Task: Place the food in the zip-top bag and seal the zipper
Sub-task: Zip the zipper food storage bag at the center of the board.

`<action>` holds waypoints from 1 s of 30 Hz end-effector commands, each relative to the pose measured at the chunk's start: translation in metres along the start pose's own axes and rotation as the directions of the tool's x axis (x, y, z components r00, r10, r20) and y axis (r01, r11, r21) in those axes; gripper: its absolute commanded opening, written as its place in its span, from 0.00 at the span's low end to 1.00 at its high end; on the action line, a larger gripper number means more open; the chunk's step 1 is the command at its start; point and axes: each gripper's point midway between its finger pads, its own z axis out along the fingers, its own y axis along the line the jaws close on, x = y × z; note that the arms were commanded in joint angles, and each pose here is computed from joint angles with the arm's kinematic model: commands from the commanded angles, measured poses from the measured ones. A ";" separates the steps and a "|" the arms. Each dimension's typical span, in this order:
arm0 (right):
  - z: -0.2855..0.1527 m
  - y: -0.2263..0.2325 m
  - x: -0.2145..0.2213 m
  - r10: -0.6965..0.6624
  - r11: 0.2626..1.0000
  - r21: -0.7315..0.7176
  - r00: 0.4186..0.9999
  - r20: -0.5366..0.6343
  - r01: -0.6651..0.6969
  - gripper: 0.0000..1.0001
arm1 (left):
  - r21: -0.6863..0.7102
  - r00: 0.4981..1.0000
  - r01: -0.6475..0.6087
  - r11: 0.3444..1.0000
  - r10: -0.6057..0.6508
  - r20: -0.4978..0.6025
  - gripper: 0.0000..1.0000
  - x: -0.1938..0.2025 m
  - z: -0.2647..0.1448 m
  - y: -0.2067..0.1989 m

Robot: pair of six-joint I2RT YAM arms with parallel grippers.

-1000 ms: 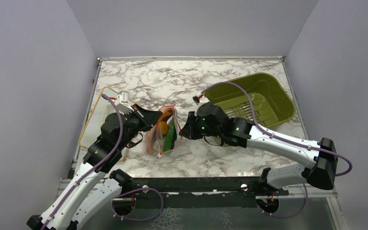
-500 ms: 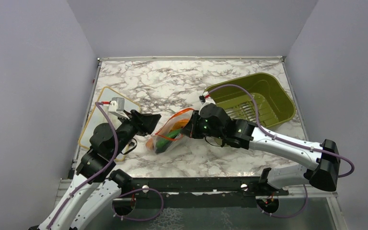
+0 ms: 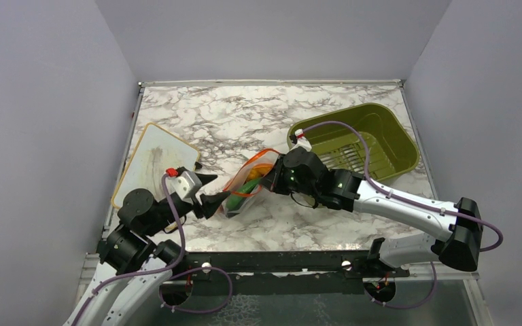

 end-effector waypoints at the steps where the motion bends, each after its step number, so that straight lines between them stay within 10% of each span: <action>1: -0.009 0.014 -0.018 0.035 0.999 -0.028 0.997 0.065 -0.033 0.01 | 0.146 0.974 -0.213 0.966 0.223 -0.052 0.58 0.023 -0.012 -0.016; 11: -0.012 0.012 -0.013 0.053 0.998 -0.045 0.997 0.056 -0.051 0.01 | 0.264 0.879 -0.355 0.897 0.417 -0.234 0.56 0.072 -0.008 -0.004; 24: -0.015 0.004 -0.011 0.055 0.997 -0.050 0.996 0.064 -0.051 0.01 | 0.284 0.853 -0.421 0.861 0.482 -0.199 0.02 0.082 -0.003 -0.002; 30: -0.017 0.009 -0.010 0.045 0.996 -0.082 0.997 0.056 -0.040 0.01 | 0.316 0.867 -0.426 0.848 0.482 -0.125 0.00 0.073 -0.006 -0.015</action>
